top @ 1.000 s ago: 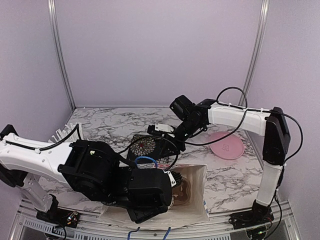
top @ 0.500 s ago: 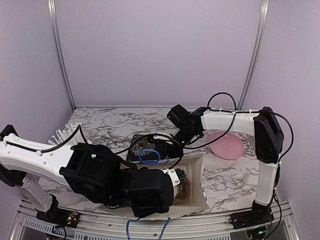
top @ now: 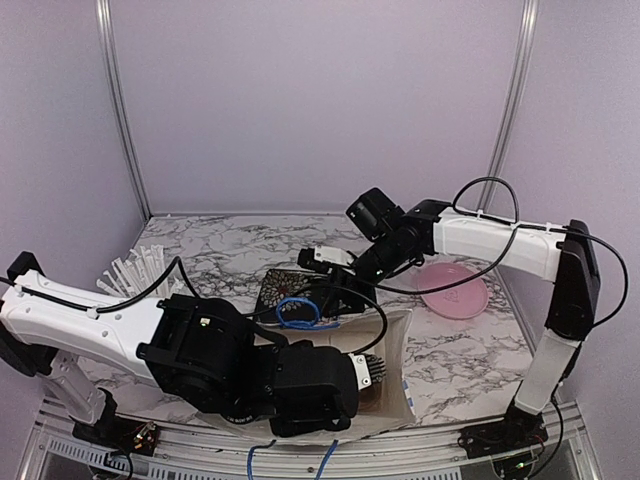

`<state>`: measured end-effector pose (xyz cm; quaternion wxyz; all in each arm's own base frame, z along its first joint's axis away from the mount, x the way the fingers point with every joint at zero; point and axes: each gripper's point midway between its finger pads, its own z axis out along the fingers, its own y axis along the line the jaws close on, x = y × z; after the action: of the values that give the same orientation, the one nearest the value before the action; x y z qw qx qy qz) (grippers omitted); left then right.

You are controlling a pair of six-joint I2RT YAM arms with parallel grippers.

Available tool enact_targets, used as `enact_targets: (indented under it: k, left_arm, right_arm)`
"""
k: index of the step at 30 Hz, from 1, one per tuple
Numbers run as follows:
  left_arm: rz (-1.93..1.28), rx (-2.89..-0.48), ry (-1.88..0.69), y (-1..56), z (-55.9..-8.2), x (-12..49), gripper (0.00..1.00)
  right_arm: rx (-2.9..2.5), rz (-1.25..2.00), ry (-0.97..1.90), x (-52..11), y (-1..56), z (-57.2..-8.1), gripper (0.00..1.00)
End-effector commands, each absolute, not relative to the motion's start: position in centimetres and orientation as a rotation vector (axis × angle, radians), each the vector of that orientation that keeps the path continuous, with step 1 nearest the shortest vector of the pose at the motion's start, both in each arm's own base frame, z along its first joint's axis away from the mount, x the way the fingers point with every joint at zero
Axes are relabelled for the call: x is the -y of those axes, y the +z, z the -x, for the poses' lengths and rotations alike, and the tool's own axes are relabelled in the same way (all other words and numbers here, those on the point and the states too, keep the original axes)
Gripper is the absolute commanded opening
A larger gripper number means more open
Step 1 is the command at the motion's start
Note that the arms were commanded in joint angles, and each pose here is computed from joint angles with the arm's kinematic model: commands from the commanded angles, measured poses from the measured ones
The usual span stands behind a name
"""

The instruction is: Pack the takeout coffee

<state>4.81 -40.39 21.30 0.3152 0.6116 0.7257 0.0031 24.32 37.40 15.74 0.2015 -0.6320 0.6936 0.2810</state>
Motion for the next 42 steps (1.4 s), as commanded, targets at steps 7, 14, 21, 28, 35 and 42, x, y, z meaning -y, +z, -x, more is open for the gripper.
enact_targets:
  k: [7, 14, 21, 28, 35, 42]
  left_arm:
    - [-1.773, -1.737, -0.038, 22.5, -3.6, 41.7, 0.36]
    - [-1.843, -1.714, -0.078, 22.3, -2.7, 42.0, 0.34]
    - [-1.861, -1.717, -0.051, 21.5, -2.8, 41.6, 0.33]
    - [-1.808, -1.694, 0.097, 20.9, -4.7, 40.7, 0.32]
    - [-1.839, -1.605, 0.21, 20.0, -5.7, 40.8, 0.32]
    - [-1.843, -1.552, 0.229, 19.9, -6.1, 40.9, 0.32]
  right_arm:
    - [-2.045, 1.635, 0.697, -34.8, 14.1, -29.7, 0.48]
    - [-2.158, 1.688, 0.74, -34.2, 9.9, -29.6, 0.48]
    - [-2.248, 1.768, 0.848, -33.4, 6.9, -27.2, 0.46]
    - [-2.138, 1.848, 1.131, -33.9, 8.1, -23.5, 0.45]
    - [-2.084, 1.851, 1.194, -34.8, 9.0, -23.0, 0.45]
    - [-2.046, 1.857, 1.214, -35.6, 9.8, -22.4, 0.44]
